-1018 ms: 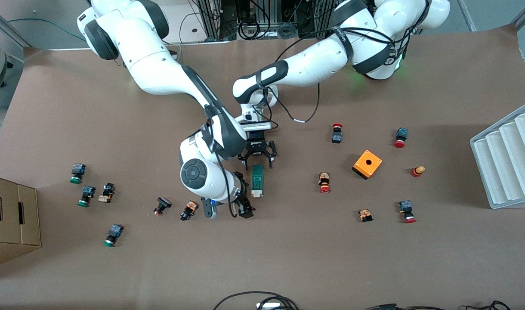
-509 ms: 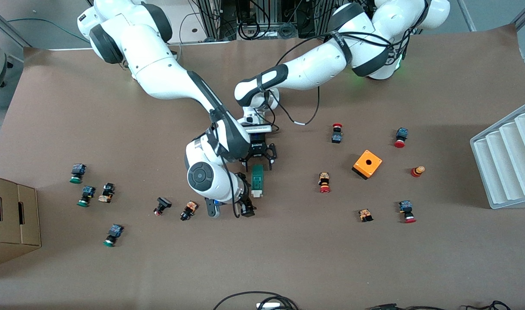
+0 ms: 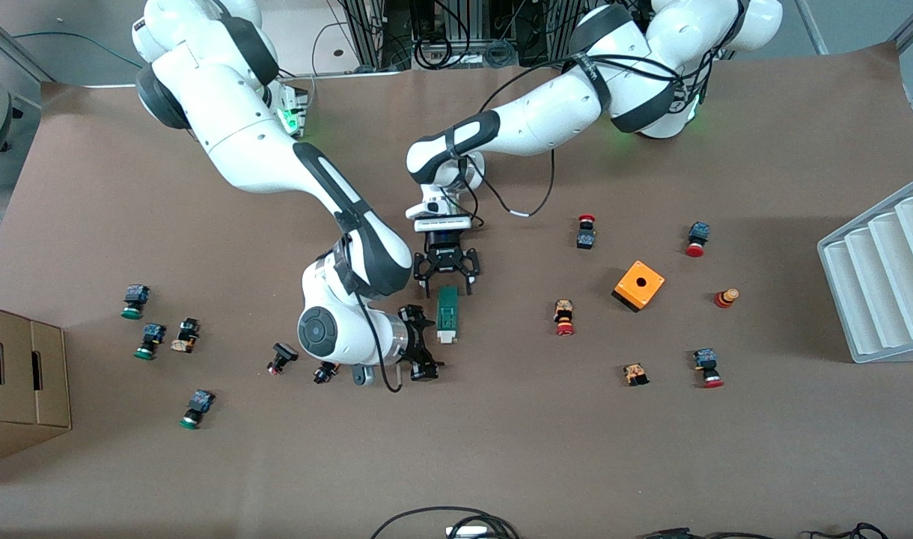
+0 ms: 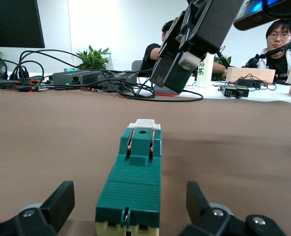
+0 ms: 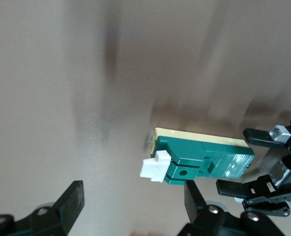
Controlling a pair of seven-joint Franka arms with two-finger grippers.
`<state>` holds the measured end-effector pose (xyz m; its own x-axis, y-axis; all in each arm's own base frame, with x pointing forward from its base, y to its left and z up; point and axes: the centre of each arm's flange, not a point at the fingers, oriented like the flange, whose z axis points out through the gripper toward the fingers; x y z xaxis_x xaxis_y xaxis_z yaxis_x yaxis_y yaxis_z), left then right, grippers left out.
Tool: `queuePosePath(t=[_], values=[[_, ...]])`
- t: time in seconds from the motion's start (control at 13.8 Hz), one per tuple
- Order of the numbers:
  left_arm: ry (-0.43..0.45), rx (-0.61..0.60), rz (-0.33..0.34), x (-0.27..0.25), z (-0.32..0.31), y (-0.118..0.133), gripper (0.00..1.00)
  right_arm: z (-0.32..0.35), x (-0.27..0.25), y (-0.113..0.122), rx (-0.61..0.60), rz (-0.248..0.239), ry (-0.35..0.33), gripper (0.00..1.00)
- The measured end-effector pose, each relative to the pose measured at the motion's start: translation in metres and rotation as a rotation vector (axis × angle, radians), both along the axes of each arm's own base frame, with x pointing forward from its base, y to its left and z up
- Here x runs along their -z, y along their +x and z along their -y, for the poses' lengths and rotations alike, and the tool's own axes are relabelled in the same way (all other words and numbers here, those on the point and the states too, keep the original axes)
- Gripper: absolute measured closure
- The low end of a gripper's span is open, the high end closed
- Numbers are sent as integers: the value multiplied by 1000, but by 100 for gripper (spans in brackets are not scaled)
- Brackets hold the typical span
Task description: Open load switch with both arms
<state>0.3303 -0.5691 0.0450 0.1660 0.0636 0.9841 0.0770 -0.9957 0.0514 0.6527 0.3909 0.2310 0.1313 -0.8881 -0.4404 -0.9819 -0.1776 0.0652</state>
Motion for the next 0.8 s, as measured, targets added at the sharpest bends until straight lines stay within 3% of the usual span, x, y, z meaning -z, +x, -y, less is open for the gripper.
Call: queuePosePath(t=[0.22,0.73,0.8], values=[[-1,2,-2,2,2,-2,0,0,15,3,4,-38,53,0],[-3,9,-3,2,5,-7,3,-9,21,1,-56,2,29,0],[-3,9,-3,2,5,-7,10,-16,22,-3,-68,9,25,1]])
